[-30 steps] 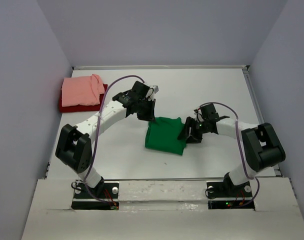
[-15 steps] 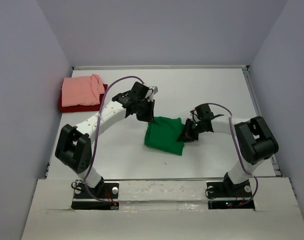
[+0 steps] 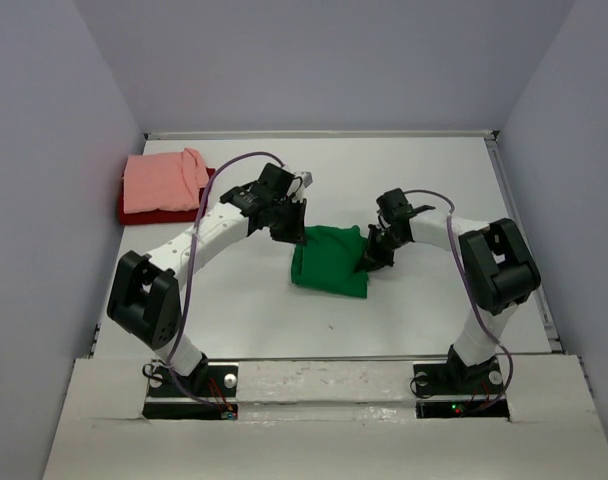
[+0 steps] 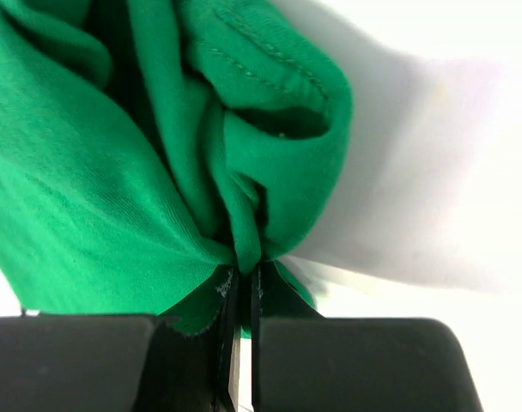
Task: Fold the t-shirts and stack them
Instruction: Neatly place the folded tshirt to the corner
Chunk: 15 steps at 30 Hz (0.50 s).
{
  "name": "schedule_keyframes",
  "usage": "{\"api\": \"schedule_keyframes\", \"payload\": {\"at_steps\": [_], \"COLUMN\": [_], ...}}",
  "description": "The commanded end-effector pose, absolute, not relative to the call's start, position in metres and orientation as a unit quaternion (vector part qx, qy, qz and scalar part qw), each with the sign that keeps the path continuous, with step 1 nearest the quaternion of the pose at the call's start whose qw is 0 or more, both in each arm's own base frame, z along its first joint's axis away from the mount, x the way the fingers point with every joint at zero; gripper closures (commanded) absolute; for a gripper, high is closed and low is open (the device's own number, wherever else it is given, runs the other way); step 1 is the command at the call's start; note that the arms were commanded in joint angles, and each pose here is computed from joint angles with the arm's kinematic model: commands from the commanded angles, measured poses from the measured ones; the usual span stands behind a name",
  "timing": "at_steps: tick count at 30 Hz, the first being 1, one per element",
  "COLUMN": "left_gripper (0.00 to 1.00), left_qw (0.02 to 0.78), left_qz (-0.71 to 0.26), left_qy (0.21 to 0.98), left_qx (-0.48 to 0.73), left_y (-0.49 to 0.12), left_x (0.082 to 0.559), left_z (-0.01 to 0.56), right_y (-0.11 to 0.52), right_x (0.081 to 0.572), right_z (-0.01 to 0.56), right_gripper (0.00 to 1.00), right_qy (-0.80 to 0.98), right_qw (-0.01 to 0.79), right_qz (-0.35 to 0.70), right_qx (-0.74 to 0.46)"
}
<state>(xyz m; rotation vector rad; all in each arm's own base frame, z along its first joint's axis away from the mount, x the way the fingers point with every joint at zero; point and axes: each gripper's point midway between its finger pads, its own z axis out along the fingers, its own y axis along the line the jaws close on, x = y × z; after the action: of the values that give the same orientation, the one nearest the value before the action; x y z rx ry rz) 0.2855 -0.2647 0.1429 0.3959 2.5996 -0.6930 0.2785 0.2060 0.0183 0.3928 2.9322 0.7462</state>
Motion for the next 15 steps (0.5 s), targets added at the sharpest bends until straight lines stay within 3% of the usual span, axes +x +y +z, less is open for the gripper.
{"api": "schedule_keyframes", "payload": {"at_steps": [1, 15], "left_gripper": [0.98, 0.98], "left_qw": [0.226, 0.213], "left_qz": [-0.272, -0.284], "left_qy": [0.923, 0.923], "left_qx": [0.153, 0.151], "left_y": [-0.265, -0.274], "left_x": [0.281, 0.284], "left_z": [0.162, 0.153], "right_y": [0.169, 0.147], "right_x": [0.304, 0.362], "right_z": [-0.001, 0.027], "right_gripper": [1.00, 1.00], "right_qy": [0.982, 0.986], "right_qw": [0.076, 0.130], "right_qz": [0.117, 0.019], "right_qx": [0.124, 0.101]}}
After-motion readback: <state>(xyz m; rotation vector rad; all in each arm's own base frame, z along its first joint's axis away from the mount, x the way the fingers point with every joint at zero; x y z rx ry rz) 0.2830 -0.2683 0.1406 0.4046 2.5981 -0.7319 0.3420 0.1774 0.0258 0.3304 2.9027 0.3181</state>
